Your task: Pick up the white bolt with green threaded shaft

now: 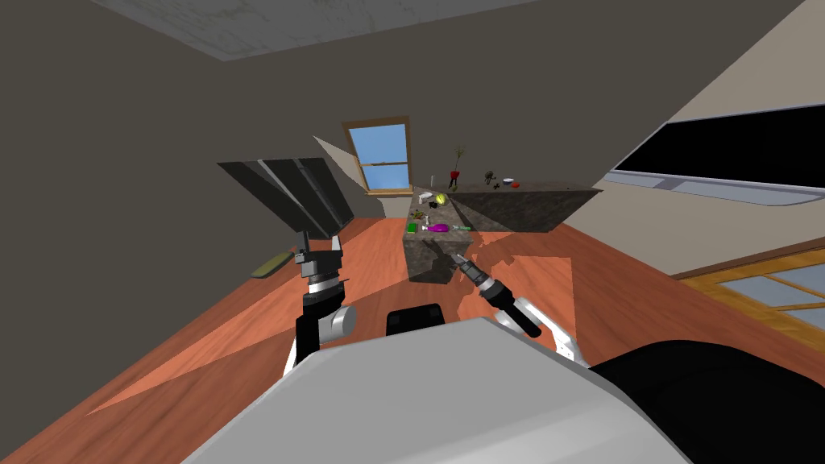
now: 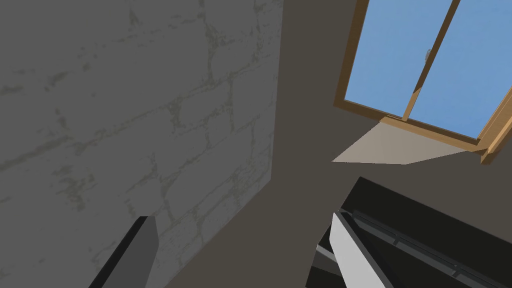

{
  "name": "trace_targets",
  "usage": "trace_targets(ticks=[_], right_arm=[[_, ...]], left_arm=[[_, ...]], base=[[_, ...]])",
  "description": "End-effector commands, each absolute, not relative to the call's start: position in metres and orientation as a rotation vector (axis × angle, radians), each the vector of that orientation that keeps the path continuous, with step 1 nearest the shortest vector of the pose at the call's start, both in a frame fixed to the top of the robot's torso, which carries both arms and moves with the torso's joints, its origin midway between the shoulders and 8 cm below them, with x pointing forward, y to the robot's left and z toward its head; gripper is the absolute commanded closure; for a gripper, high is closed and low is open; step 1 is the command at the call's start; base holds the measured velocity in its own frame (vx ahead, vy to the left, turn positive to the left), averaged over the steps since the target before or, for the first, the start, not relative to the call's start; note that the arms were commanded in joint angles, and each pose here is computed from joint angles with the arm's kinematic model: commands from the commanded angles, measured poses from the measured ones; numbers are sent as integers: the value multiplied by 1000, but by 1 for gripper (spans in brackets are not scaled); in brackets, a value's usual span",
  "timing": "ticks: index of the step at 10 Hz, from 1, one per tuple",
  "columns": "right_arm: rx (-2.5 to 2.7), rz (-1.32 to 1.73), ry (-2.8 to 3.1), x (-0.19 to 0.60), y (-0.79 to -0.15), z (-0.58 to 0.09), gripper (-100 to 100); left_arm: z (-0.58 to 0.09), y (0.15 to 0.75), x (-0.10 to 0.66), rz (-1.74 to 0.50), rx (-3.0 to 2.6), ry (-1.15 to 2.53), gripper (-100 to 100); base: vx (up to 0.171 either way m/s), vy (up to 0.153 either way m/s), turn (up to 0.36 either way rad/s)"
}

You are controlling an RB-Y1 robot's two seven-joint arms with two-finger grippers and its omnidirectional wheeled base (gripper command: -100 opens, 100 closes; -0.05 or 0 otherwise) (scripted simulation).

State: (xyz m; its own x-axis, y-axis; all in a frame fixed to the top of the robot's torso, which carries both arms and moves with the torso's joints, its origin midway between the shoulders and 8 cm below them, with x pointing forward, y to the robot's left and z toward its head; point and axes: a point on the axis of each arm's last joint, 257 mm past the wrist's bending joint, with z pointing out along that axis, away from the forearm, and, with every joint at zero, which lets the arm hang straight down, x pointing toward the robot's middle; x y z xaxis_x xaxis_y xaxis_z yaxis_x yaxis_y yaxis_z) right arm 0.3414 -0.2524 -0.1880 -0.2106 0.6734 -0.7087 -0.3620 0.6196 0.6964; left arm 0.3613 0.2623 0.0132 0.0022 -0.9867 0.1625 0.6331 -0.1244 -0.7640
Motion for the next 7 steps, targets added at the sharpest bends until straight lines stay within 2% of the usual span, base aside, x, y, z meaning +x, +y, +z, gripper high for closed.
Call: trace_targets(ticks=[1,7], right_arm=[[227,912,1592,336,-262,-214,-100],[65,754,1808,315,-298,-279,-100]], left_arm=[[13,262,361,-1524,-817,575,0],[13,262,361,-1524,-817,575,0]], base=[[-30,35,91],[-10,35,78]])
